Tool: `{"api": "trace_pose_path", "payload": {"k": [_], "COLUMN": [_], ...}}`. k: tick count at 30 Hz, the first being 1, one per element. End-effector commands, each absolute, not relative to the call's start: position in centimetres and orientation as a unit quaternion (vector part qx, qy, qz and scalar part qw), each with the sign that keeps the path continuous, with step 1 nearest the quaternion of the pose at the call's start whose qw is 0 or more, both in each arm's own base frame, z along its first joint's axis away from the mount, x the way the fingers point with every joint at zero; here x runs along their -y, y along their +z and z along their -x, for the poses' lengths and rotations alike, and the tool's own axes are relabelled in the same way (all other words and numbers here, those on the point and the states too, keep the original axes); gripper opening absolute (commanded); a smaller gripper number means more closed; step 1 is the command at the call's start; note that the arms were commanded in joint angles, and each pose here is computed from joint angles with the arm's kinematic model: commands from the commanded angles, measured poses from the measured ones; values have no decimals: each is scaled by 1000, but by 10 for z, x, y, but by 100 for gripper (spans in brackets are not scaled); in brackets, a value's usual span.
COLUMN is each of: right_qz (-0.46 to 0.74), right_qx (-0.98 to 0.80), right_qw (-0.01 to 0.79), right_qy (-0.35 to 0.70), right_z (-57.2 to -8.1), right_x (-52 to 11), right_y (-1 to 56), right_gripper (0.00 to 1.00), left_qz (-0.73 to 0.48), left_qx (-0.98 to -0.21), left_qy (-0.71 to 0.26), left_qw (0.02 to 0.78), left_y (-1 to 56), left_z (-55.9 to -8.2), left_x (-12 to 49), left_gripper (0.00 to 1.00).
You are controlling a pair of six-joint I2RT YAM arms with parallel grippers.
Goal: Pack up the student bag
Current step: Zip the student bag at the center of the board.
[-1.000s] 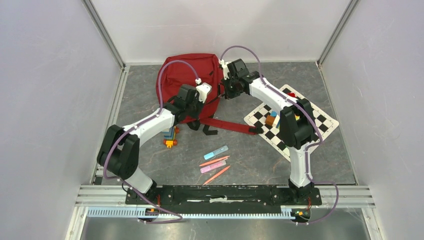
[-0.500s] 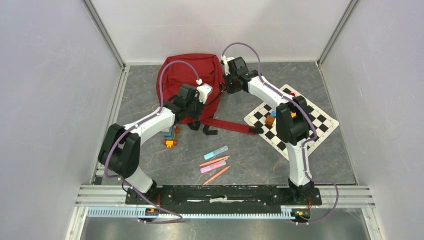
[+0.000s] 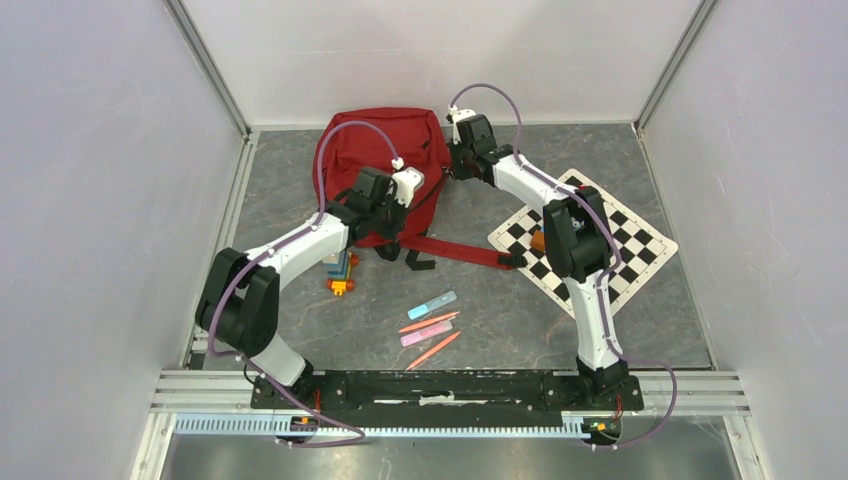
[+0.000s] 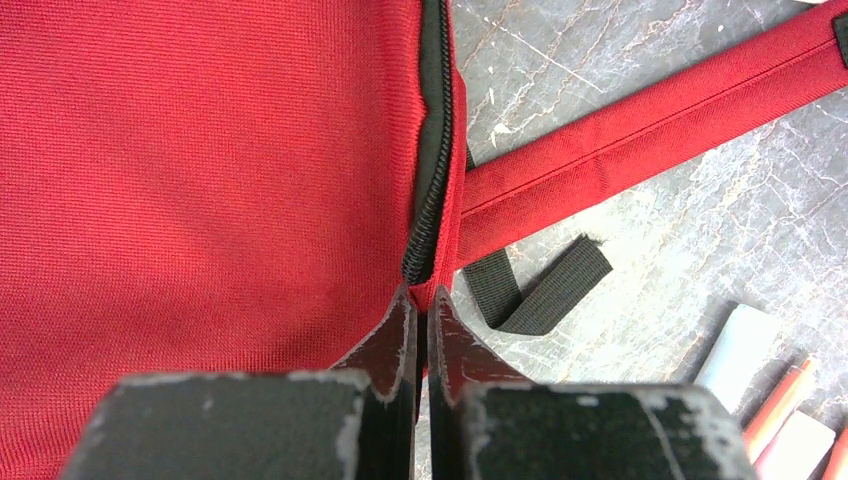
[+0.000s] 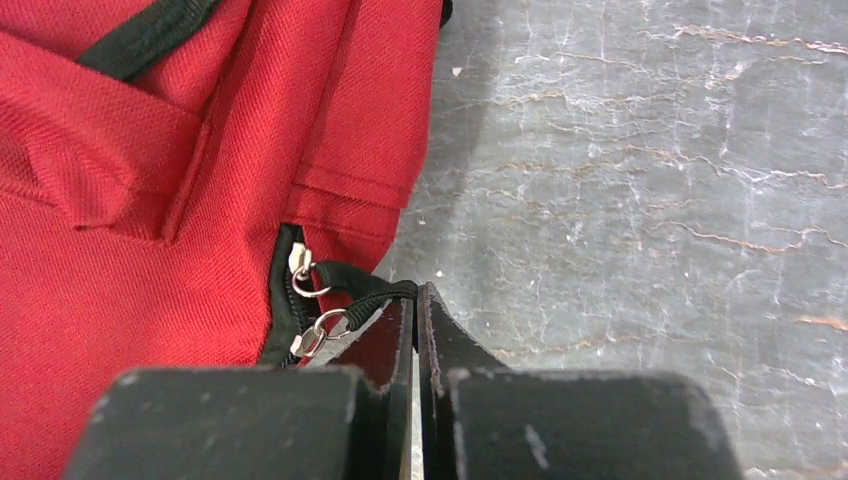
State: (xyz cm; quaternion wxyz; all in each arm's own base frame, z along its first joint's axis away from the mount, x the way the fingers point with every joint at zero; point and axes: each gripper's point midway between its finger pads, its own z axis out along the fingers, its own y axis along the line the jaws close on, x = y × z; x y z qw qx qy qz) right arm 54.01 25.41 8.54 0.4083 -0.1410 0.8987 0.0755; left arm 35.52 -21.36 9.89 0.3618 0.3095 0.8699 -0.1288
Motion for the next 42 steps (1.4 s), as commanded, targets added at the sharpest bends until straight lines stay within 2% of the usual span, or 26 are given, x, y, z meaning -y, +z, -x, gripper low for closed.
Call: {"api": "trace_pose_path", "payload": {"k": [1, 7, 10, 11, 13, 16, 17, 19, 30, 39, 42], "right_qz": [67, 74, 95, 101, 111, 127, 130, 132, 64, 69, 79], "right_qx": [-874, -872, -869, -869, -868, -866, -866, -869, -868, -863, -861], "right_qw": [477, 477, 475, 472, 470, 466, 463, 451, 384, 320, 311], "right_qy": [69, 87, 104, 110, 116, 133, 137, 154, 309, 385, 394], "right_z": [-592, -591, -582, -578, -571, -555, -550, -537, -485, -457, -454], "right_x": [-222, -224, -227, -228, -228, -230, -230, -232, -276, -326, -337], "right_y": [110, 113, 117, 117, 122, 131, 133, 132, 141, 125, 122], "right_gripper": [0, 0, 3, 10, 32, 63, 70, 75, 75, 74, 65], "left_qz": [-331, -312, -310, -306, -299, -277, -264, -230, 47, 98, 97], "left_qx": [-873, -871, -866, -866, -861, -859, -860, -869, -922, -946, -952], "left_qy": [-145, -154, -155, -150, -145, -136, -131, -115, -129, -66, -64], "left_qw": [328, 346, 360, 367, 385, 409, 417, 423, 363, 303, 284], "left_y": [110, 133, 152, 158, 176, 203, 213, 222, 190, 138, 121], "left_z": [-330, -337, -347, -352, -364, -385, -392, -409, -464, -454, -445], "left_x": [210, 215, 220, 220, 222, 221, 220, 210, 92, 44, 43], "left_gripper": [2, 4, 33, 43, 61, 82, 88, 99, 100, 100, 100]}}
